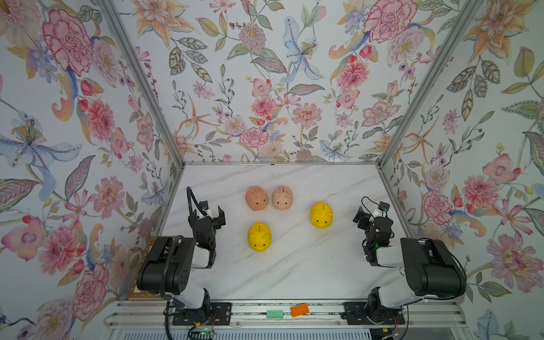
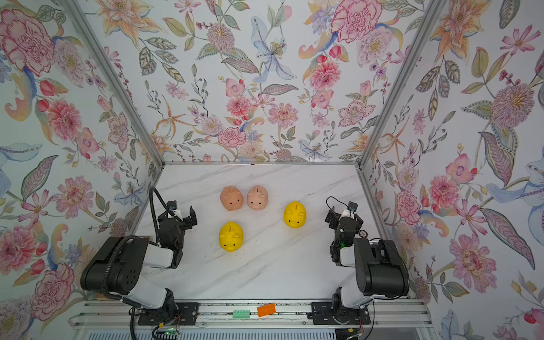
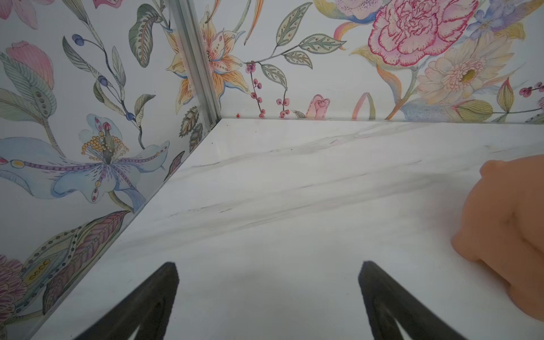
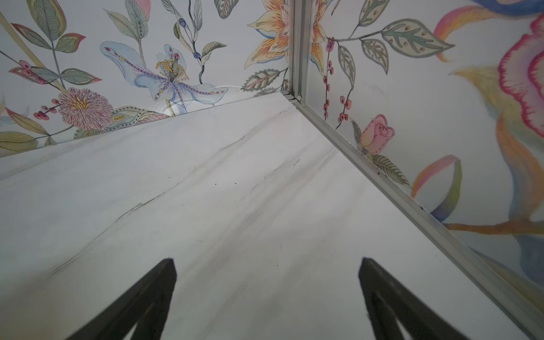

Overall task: Open piggy banks
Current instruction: Adjust the piggy bank at the center of the board.

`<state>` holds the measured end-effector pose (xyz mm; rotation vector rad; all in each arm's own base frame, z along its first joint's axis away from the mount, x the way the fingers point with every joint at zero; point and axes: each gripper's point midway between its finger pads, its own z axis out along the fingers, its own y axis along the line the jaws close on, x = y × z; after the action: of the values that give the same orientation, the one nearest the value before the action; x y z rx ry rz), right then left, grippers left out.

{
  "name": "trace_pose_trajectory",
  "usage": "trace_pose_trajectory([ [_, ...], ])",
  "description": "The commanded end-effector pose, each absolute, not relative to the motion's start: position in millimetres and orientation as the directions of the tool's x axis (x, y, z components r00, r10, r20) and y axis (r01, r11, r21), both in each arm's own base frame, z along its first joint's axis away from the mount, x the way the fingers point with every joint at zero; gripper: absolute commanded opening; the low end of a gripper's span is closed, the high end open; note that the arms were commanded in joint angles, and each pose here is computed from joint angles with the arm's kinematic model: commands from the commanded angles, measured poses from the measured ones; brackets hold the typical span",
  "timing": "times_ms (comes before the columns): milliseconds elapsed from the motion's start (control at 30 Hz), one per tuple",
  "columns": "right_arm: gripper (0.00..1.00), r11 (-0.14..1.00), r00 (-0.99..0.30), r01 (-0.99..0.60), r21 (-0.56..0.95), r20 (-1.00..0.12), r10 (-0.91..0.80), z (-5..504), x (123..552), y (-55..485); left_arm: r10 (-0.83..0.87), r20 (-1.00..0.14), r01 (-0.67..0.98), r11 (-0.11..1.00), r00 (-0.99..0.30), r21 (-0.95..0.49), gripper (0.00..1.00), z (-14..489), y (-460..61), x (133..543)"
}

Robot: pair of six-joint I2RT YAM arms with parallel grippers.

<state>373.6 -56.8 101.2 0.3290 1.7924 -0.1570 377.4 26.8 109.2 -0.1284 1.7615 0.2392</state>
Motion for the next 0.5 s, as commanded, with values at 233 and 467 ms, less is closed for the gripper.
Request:
trace_pose_trajectory([
  [233, 0.99, 0.948, -0.192, 0.314, 0.055, -0.974, 0.12, 108.5, 379.0, -59.8, 0.056, -0.984, -0.234, 0.968, -0.17, 0.095, 0.99, 119.2, 31.3, 382.5],
  [467, 0.99, 0.948, -0.192, 0.314, 0.054, -0.974, 0.119, 108.9, 379.5, -59.8, 0.055, -0.984, -0.234, 0.968, -0.171, 0.095, 0.99, 118.9, 31.3, 382.5],
])
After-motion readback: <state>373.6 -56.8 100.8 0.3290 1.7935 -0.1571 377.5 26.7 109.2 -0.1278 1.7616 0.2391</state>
